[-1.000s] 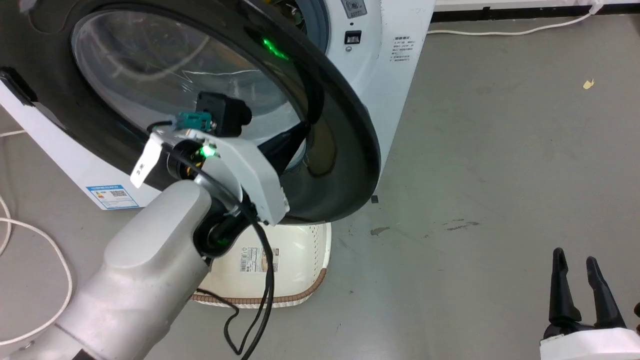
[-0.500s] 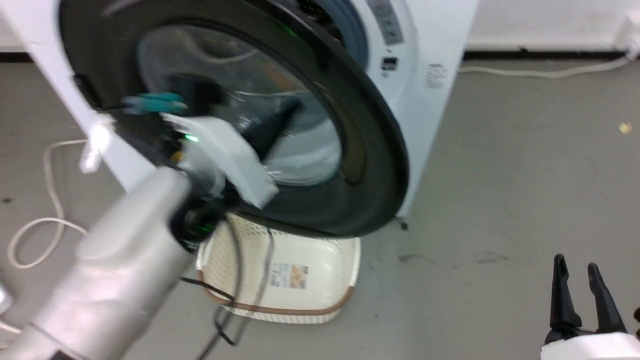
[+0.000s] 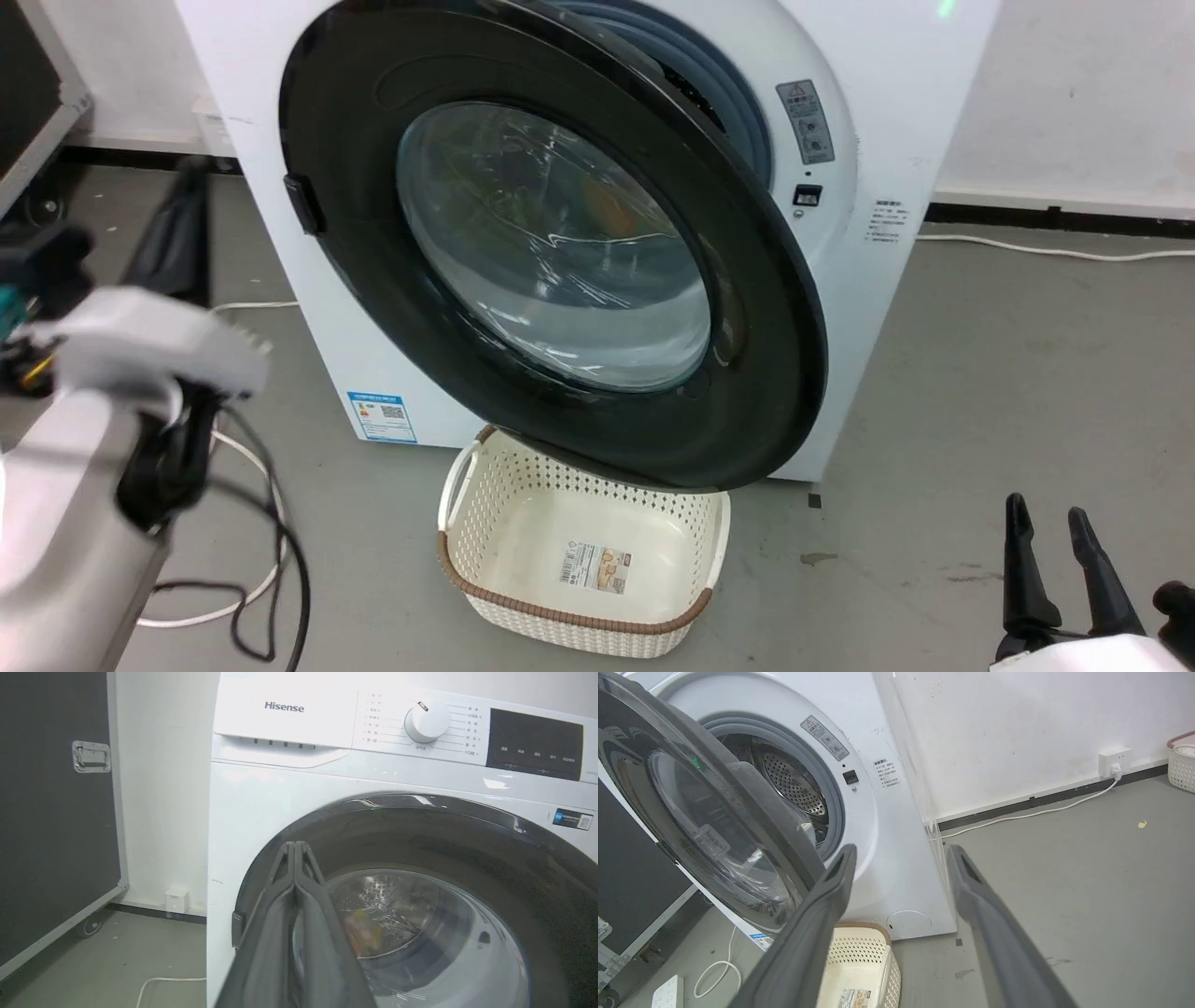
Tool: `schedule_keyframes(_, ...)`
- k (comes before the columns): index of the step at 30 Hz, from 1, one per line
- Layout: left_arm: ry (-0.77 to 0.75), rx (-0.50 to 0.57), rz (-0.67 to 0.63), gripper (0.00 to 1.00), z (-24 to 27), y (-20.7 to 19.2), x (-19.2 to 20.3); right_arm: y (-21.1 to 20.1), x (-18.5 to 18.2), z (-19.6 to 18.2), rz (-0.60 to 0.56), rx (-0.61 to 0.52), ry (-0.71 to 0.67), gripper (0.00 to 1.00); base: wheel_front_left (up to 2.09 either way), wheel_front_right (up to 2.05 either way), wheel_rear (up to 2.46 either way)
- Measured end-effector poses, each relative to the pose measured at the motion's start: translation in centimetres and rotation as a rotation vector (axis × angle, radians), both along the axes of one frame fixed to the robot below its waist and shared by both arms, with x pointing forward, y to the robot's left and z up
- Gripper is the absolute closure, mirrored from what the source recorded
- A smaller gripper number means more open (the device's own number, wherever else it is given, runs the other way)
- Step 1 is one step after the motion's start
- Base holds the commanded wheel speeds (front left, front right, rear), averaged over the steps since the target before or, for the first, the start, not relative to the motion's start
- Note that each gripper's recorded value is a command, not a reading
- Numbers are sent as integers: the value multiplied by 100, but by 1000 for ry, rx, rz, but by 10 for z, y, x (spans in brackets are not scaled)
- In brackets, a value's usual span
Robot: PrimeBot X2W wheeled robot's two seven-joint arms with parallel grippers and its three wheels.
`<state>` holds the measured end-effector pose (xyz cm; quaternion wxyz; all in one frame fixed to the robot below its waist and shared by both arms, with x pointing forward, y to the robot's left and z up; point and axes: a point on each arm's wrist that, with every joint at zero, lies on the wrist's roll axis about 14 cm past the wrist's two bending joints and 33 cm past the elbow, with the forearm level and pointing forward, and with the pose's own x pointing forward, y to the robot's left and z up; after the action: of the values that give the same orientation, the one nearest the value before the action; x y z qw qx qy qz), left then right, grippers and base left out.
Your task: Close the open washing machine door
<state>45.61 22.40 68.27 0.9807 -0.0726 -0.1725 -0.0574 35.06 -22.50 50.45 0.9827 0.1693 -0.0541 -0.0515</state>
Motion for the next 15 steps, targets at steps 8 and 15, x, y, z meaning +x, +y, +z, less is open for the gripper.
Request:
schedule_keyframes(8,-32,30,102,100,-30,10,-39,5,-1,2,17,0,-7,0,0,0,0)
schedule_keyframes(15,29,-19,114,100,-72,0,-57,5,-7,3,14,6,-13,0,0,0,0)
